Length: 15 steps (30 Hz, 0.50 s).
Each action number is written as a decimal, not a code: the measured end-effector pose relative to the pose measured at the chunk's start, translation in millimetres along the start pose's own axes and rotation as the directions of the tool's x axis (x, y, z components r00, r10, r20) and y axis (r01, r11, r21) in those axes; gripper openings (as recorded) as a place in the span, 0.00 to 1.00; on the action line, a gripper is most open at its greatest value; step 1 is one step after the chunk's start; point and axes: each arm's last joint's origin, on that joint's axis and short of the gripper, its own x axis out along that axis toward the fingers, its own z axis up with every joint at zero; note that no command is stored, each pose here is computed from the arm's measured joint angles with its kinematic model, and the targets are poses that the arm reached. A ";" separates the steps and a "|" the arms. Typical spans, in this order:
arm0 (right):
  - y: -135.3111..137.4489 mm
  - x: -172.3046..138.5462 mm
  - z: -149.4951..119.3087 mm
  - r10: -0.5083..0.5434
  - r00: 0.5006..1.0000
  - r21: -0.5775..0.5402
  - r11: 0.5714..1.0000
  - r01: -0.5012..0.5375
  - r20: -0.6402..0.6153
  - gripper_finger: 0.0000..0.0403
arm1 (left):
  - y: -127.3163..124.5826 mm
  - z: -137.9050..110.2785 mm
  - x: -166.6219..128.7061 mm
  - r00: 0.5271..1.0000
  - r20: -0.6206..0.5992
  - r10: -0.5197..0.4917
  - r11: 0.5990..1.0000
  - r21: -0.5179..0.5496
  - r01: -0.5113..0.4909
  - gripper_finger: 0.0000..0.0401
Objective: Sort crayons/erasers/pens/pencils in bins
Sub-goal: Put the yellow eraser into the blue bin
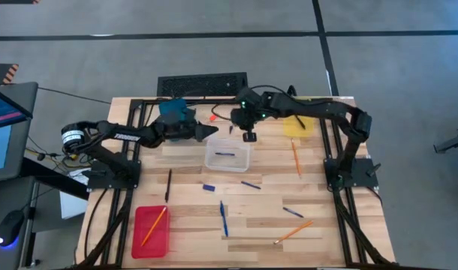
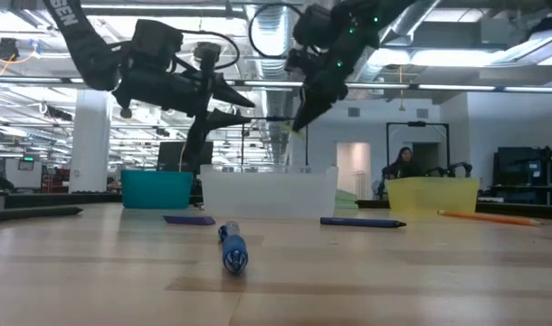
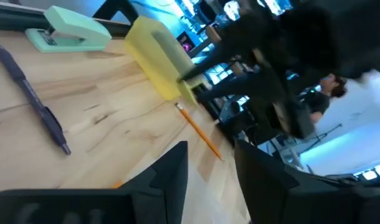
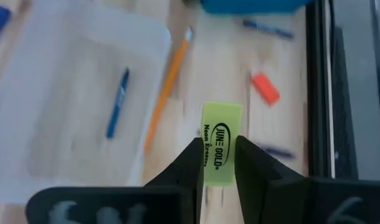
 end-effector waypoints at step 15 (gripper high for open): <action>18.7 2.6 20.0 -0.037 0.996 -0.061 0.997 0.042 0.081 0.20 | 2.1 4.5 28.0 0.999 -0.043 0.021 0.999 -0.043 -0.023 0.29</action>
